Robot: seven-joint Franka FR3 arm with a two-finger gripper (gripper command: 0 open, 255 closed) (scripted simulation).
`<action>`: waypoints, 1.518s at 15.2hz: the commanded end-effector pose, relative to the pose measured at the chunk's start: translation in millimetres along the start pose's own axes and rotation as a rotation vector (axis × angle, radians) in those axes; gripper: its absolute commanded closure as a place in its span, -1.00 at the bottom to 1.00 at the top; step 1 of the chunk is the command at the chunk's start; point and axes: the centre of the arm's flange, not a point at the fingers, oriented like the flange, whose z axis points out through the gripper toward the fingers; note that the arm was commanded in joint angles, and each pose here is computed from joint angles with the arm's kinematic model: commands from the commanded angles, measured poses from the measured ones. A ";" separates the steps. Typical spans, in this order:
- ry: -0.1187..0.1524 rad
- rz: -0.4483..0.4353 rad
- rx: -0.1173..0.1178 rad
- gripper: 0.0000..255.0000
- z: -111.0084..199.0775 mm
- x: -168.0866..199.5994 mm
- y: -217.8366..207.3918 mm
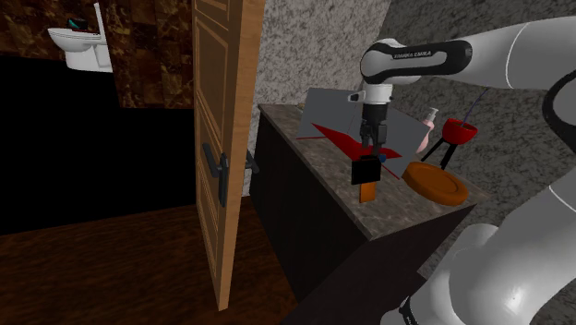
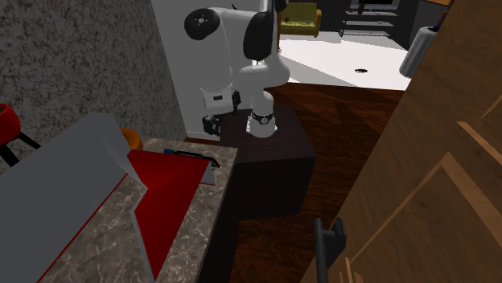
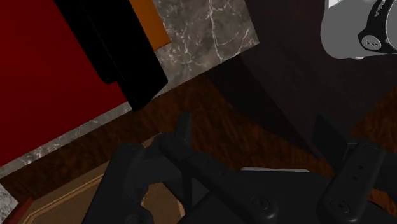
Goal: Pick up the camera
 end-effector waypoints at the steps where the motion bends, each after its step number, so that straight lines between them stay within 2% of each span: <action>1: -0.036 -0.111 0.024 -1.00 8.9 5.7 25.1; 7: -0.136 -0.402 0.089 -1.00 42.4 37.0 99.4; 16: -0.136 -0.402 0.089 -1.00 80.0 44.0 111.2; 17: -0.136 -0.402 0.089 1.00 80.2 43.3 111.5; 23: -0.136 -0.402 0.090 1.00 80.5 43.0 112.0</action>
